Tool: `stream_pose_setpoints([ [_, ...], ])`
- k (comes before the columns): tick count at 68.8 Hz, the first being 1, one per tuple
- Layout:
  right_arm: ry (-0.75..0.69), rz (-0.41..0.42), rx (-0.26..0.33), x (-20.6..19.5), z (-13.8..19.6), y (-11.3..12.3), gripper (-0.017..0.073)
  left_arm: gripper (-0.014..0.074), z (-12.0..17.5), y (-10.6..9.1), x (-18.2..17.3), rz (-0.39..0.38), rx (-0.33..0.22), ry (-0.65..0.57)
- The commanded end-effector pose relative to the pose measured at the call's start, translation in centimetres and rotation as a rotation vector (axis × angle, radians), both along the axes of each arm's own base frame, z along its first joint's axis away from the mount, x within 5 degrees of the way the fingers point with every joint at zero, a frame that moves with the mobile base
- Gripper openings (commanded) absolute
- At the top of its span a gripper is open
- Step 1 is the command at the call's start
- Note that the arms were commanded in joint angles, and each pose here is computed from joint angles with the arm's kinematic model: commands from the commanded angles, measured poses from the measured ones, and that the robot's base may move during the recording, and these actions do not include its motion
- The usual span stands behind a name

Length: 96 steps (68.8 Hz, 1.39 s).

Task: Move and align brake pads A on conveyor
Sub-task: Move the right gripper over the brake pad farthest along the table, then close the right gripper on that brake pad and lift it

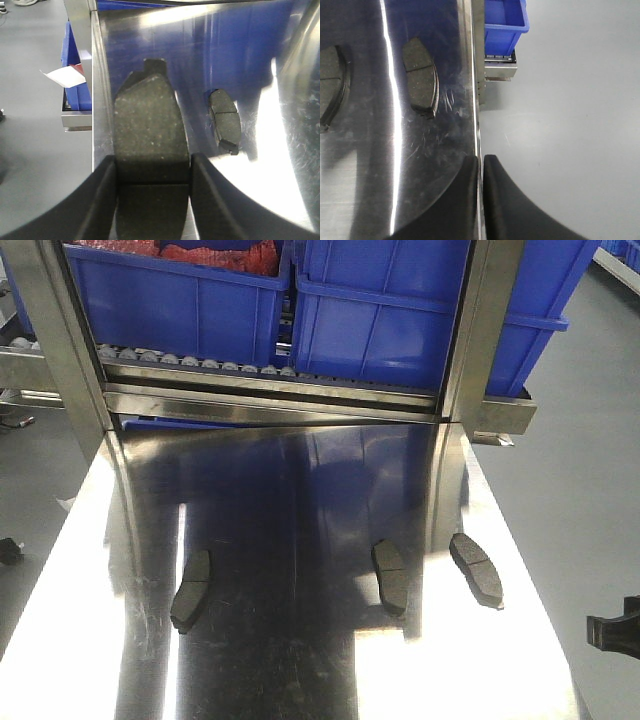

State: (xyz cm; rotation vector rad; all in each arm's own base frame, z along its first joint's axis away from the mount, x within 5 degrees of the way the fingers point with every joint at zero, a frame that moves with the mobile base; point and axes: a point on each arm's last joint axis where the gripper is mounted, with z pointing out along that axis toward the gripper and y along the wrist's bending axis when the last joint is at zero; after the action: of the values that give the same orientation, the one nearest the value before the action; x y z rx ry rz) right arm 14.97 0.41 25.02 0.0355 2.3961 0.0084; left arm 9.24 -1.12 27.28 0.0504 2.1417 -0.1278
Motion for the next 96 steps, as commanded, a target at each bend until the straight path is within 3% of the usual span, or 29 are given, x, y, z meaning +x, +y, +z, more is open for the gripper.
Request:
stream_pose_setpoints([
  [1, -0.056, 0.001, -0.001, 0.5, 1.2, 0.0, 0.0020, -0.0007, 1.6, 0.0, 0.5, 0.010, -0.024, -0.114],
  [13, 0.005, -0.001, -0.007, 0.4, 0.7, 0.0, 0.0106, -0.0007, 1.6, 0.0, 0.5, 0.010, -0.024, -0.114],
  [30, 0.004, 0.005, -0.007, 0.5, 0.7, 0.0, 0.0375, -0.0007, 1.6, 0.0, 0.5, 0.010, -0.024, -0.114],
  [37, 0.001, 0.033, -0.025, 0.6, 1.3, 0.1, 0.0446, -0.0007, 1.6, 0.0, 0.5, 0.010, -0.024, -0.114],
  [56, -0.072, 0.163, -0.005, 2.2, 4.5, 1.1, 0.0456, -0.0007, 1.6, 0.0, 0.5, 0.010, -0.024, -0.114],
  [70, -0.004, 0.210, 0.018, 5.9, 4.5, 1.9, 0.0456, -0.0007, 1.6, 0.0, 0.5, 0.010, -0.024, -0.114],
  [80, 0.046, 0.291, 0.014, 9.3, 4.0, 4.2, 0.0456, -0.0007, 1.6, 0.0, 0.5, 0.010, -0.024, -0.114],
  [88, 0.115, 0.264, 0.035, 12.6, 3.5, 5.0, 0.0456, -0.0007, 1.6, 0.0, 0.5, 0.010, -0.024, -0.114],
  [96, 0.208, 0.261, -0.003, 15.6, 2.2, 5.3, 0.0456, -0.0007, 1.6, 0.0, 0.5, 0.010, -0.024, -0.114],
])
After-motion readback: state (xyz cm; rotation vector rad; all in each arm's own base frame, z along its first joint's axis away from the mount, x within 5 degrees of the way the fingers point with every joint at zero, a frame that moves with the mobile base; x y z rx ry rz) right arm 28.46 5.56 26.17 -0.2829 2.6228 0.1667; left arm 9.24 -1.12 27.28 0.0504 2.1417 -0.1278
